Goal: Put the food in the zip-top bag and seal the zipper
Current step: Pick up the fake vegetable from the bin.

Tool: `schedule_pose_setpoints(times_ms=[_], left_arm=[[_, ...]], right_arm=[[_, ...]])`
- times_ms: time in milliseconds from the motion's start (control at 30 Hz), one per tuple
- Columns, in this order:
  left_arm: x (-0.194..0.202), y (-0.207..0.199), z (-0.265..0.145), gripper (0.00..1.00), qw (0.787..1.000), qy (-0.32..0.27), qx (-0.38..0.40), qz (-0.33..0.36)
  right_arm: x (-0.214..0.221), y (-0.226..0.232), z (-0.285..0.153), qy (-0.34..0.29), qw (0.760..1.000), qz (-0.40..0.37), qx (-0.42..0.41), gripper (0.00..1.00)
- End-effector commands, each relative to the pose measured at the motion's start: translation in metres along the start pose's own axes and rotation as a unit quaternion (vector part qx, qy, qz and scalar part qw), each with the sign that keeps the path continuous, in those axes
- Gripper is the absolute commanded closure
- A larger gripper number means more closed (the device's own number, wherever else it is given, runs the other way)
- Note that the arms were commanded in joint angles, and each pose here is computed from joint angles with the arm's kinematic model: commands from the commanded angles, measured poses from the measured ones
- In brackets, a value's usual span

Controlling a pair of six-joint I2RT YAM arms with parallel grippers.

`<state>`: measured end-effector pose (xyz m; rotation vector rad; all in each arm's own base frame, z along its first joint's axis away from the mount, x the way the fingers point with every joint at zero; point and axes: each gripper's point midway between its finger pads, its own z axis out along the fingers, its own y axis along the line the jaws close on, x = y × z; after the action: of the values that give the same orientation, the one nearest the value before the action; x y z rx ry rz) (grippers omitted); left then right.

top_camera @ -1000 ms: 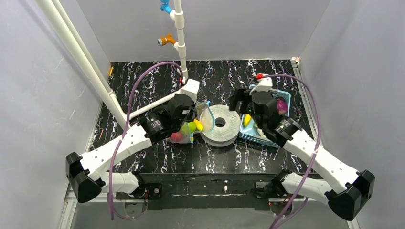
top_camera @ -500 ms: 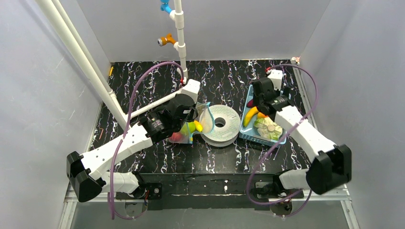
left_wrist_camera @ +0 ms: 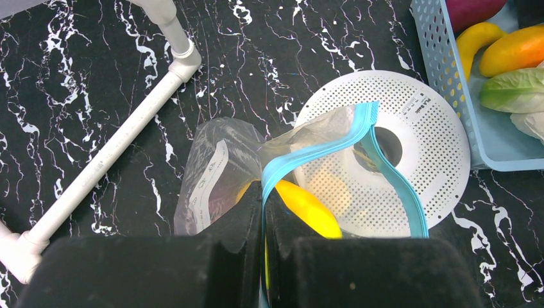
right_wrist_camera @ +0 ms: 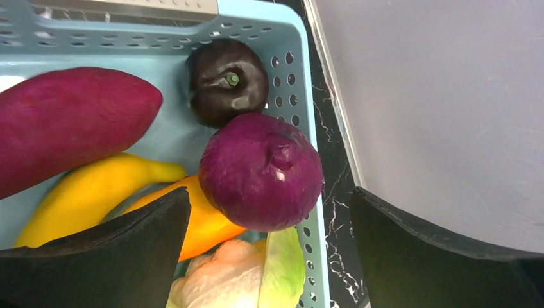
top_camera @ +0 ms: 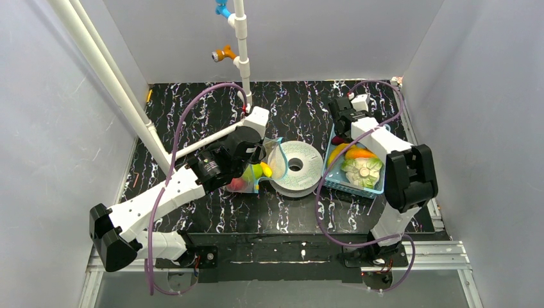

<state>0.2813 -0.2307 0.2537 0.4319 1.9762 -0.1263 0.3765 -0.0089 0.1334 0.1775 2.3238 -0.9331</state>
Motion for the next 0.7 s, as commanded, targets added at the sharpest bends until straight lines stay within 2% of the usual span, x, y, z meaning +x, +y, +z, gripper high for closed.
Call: schedule_pose_setpoints(times_ms=[0,400,433,500,600,667], left_arm=[[-0.012,0.005,-0.006,1.0,1.0,-0.018,-0.007,-0.01],[-0.013,0.005,-0.008,1.0,1.0,-0.02,-0.006,-0.012],[-0.013,0.005,-0.008,1.0,1.0,-0.019,-0.005,-0.012],[-0.014,0.005,-0.009,1.0,1.0,-0.02,-0.003,-0.013],[-0.013,0.004,-0.008,1.0,1.0,-0.02,-0.004,-0.013],[-0.013,0.004,-0.008,1.0,1.0,-0.018,-0.004,-0.013]], right_arm=[[-0.006,-0.01,0.012,0.004,0.999,-0.02,0.043,0.02],[0.006,-0.007,0.031,0.024,0.997,-0.033,0.069,0.03],[0.006,-0.008,0.031,0.023,0.997,-0.032,0.07,0.07],[0.005,-0.01,0.029,0.021,0.997,-0.029,0.069,0.2],[0.001,-0.014,0.023,0.014,0.998,-0.014,0.065,0.57],[-0.003,-0.016,0.016,0.007,0.998,-0.002,0.056,0.66]])
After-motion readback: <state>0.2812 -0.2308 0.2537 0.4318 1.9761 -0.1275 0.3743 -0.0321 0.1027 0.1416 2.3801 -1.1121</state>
